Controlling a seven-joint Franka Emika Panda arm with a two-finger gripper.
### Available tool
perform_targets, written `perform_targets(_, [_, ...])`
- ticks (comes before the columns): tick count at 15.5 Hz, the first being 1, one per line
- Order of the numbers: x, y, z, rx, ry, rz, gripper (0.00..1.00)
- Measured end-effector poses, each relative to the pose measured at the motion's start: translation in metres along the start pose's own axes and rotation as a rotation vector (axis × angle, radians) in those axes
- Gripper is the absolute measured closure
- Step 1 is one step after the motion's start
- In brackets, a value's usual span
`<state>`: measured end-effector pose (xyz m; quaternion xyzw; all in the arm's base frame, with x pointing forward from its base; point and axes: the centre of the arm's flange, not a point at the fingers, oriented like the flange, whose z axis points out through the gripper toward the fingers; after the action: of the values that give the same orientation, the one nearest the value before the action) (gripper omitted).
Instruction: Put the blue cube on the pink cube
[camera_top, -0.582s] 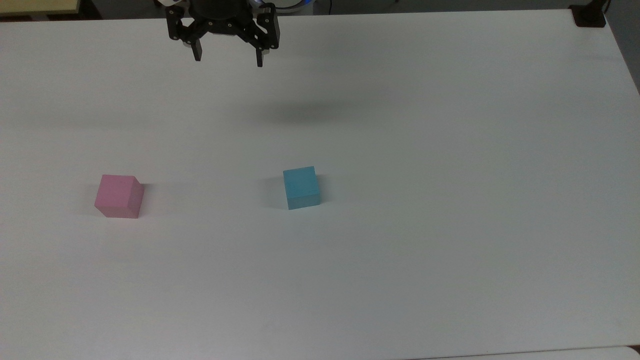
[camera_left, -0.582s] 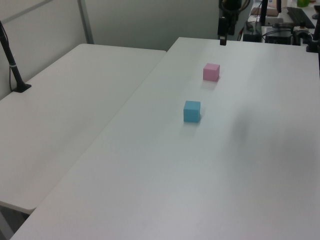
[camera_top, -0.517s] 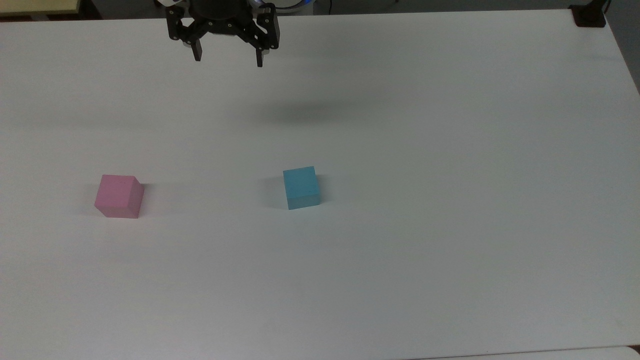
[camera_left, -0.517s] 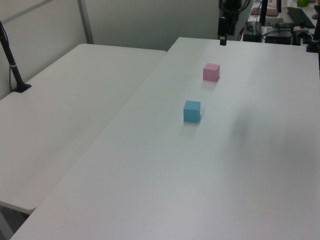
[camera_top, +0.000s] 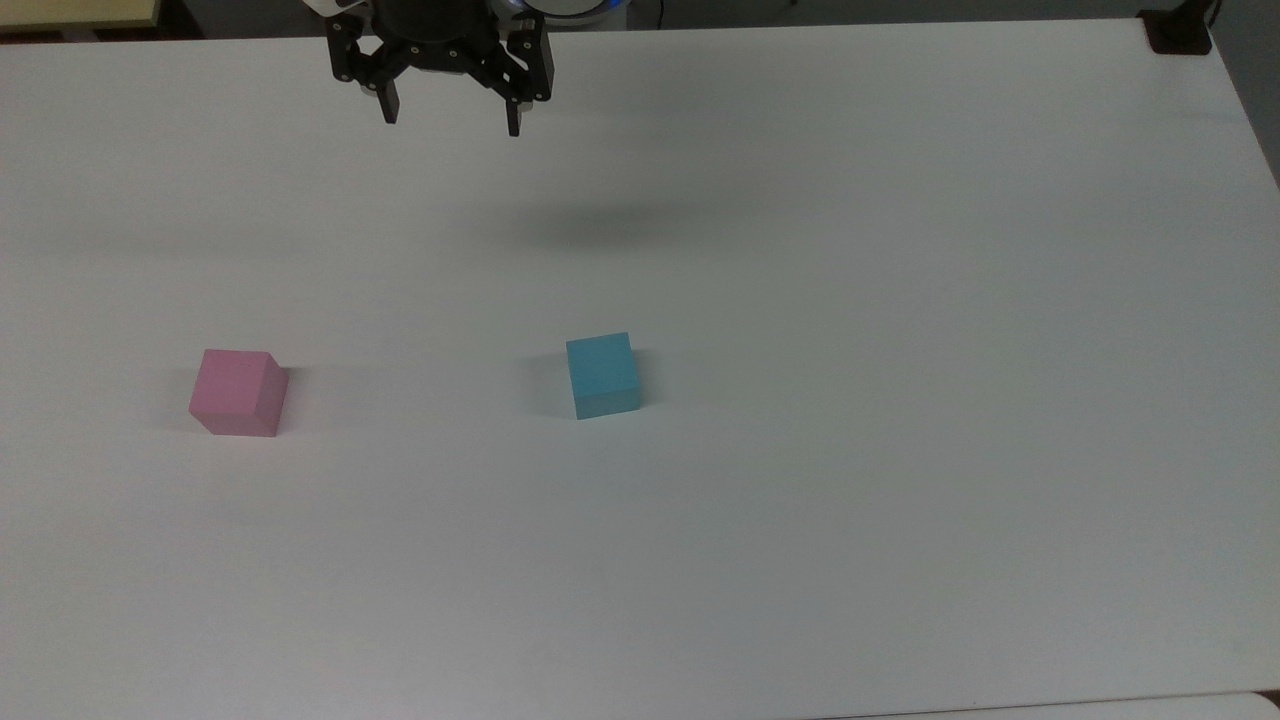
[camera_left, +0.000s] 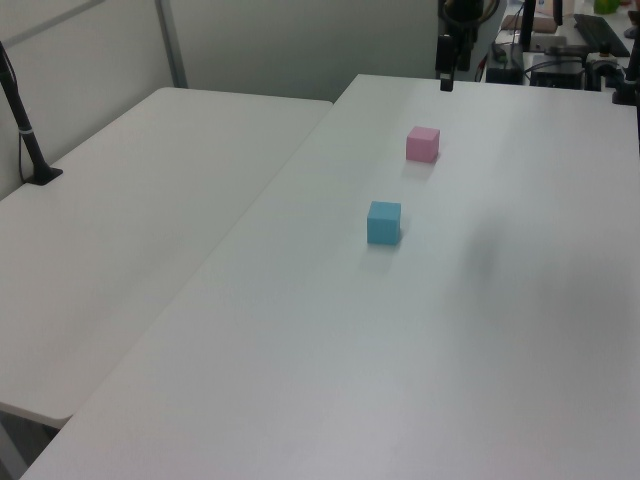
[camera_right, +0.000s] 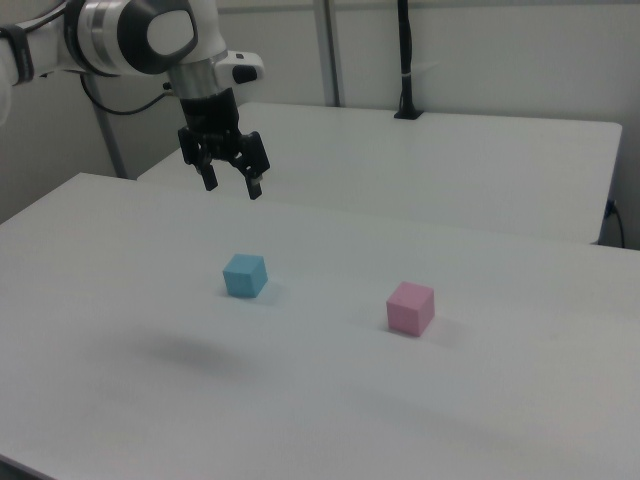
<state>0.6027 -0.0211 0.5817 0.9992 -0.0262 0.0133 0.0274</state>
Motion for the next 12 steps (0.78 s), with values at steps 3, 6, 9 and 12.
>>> perform_targets(3, [0.000, 0.000, 0.000, 0.000, 0.000, 0.002, 0.00])
perform_targets(6, [0.000, 0.000, 0.000, 0.000, 0.000, 0.002, 0.00])
perform_targets(9, [0.002, -0.003, 0.005, 0.010, -0.009, 0.001, 0.00])
perform_targets(12, [0.009, -0.015, 0.020, 0.058, -0.018, -0.002, 0.00])
